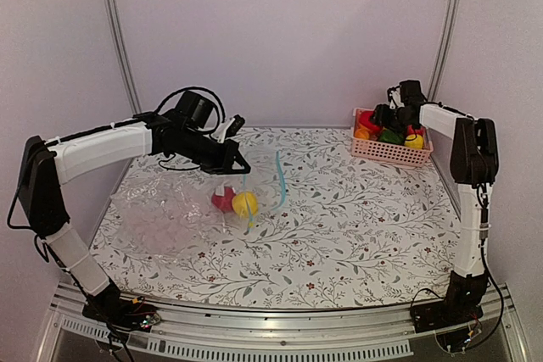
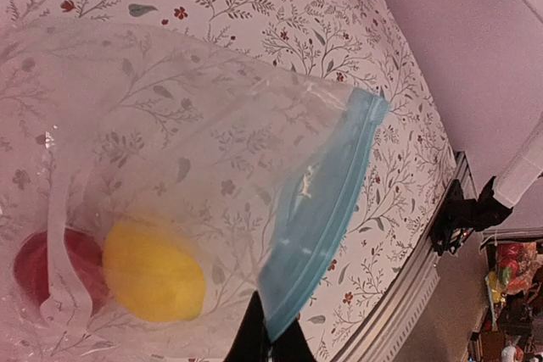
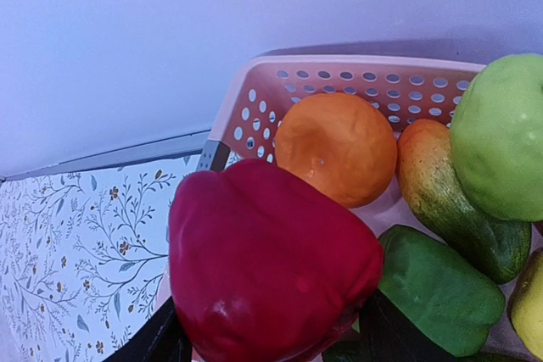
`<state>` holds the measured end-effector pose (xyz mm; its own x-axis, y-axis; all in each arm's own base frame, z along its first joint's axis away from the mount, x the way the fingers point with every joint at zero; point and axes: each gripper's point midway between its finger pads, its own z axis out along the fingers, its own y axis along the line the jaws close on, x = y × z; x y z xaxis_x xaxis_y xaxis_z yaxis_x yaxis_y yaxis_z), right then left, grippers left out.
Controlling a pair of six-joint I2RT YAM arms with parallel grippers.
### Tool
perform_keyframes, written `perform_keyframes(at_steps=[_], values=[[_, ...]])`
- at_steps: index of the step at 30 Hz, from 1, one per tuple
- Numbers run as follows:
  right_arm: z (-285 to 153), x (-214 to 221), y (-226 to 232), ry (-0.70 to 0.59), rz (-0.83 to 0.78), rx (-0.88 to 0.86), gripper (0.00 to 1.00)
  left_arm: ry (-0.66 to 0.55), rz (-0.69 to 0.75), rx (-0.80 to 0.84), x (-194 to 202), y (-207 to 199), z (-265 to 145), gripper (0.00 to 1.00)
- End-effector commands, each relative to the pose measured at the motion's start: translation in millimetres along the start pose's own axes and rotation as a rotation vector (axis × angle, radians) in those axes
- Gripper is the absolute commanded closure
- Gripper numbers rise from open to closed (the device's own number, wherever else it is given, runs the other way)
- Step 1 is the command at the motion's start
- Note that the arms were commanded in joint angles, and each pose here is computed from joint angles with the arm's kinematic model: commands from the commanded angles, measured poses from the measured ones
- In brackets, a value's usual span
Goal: Place the food in the zip-top bag and seal the zipper
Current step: Pick up the fake vegetable from the bin, then place the fake vegetable in the zipper food storage bag.
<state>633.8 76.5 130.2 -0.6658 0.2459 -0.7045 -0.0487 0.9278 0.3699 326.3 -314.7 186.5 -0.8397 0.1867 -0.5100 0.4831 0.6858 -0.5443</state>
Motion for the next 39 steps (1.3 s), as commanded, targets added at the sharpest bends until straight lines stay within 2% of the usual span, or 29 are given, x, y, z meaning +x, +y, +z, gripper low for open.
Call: perform_keyframes(at_steps=[1,13,19,25,31,39], values=[[-28.3,-17.2,10.7,-0.055,-0.033,-0.005,0.51,-0.019,-0.006,-0.001,-8.0,1.0,-5.6,1.0],[-98.4,-21.4,34.9,-0.101,-0.072,-0.045,0.51,-0.026,-0.004,-0.001,-9.1,-0.4,-8.2,1.0],[-151.1,-16.1,61.2,-0.134,-0.083,-0.101,0.51,-0.03,-0.003,-0.001,-9.7,-1.0,-9.4,1.0],[-204.3,13.1,100.2,-0.152,-0.139,-0.155,0.51,-0.035,-0.001,-0.005,-9.9,-1.0,-10.1,1.0],[-265.0,56.7,160.7,-0.148,-0.202,-0.267,0.51,-0.037,-0.005,-0.001,-10.2,-1.8,-10.3,1.0],[-297.8,126.6,235.9,-0.069,-0.286,-0.414,0.51,-0.04,-0.006,0.013,-10.6,-4.6,-11.3,1.0]])
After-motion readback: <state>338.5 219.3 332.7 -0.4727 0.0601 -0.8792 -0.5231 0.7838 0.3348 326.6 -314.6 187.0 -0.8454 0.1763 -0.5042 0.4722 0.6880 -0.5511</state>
